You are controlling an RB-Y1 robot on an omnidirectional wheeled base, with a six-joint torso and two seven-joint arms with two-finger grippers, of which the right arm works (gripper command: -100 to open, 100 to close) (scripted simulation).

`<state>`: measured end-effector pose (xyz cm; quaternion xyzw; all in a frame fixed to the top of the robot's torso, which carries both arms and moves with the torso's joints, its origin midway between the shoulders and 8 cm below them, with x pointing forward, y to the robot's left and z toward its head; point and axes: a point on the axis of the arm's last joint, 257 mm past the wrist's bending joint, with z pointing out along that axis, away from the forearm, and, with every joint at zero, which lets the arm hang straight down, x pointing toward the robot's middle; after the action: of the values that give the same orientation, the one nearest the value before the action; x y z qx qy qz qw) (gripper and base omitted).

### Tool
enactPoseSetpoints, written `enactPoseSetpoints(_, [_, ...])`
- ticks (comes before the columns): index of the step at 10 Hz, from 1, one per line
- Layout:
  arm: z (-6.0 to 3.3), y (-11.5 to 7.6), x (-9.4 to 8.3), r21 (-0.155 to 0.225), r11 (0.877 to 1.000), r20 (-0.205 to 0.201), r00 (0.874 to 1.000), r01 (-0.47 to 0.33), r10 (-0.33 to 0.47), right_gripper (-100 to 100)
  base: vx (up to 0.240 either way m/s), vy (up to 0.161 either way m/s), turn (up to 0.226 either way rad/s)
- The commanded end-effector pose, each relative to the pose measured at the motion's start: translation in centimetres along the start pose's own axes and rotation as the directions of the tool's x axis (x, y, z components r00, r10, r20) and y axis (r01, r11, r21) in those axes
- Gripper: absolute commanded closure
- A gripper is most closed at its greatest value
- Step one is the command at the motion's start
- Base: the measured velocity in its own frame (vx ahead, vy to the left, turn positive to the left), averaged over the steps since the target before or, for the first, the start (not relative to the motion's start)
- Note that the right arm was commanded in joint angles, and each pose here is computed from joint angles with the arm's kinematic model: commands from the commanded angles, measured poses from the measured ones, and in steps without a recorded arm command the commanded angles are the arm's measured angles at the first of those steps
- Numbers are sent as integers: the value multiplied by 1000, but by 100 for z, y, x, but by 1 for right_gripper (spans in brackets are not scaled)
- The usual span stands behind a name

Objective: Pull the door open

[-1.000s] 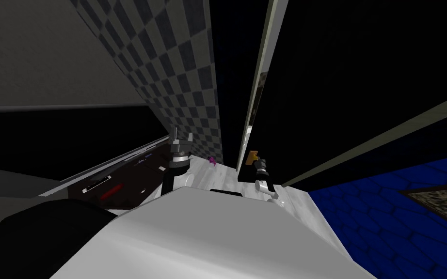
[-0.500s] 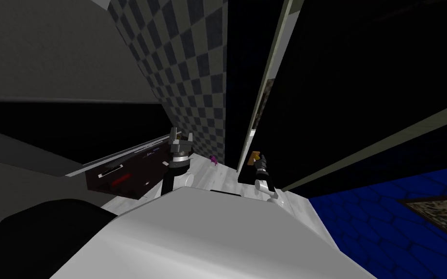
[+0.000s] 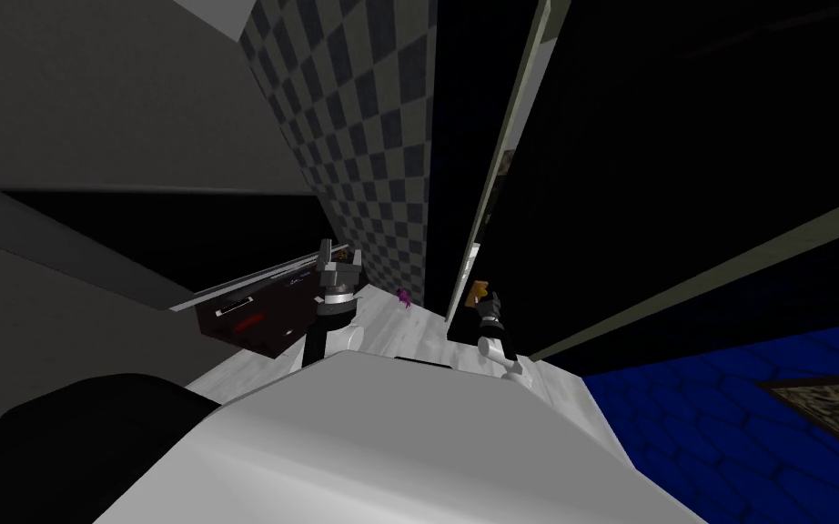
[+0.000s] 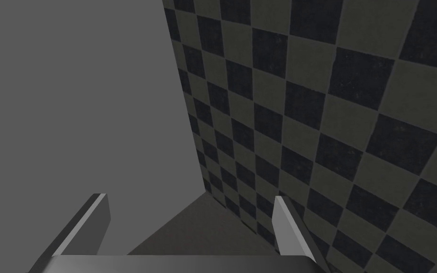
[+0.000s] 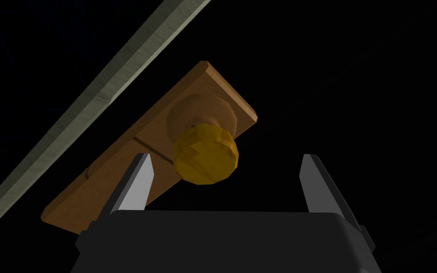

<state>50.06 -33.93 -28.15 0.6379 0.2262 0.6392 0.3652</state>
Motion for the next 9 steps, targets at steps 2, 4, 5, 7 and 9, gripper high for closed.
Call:
enactPoseSetpoints(2, [-8,-7,-10,2,992,11,992,-130,130,-100,-61,-34,101])
enactPoseSetpoints(4, [-14,-12,-14,2,980,17,980,-200,200,-100,-61,-25,55])
enactPoseSetpoints(5, [-19,-19,-18,2,967,23,967,-253,253,-100,-80,-46,104])
enactPoseSetpoints(7, [-25,-27,-23,2,946,29,946,-323,323,-100,-67,-33,58])
enactPoseSetpoints(9, [-31,-35,-27,1,924,35,924,-381,381,-100,-78,-54,81])
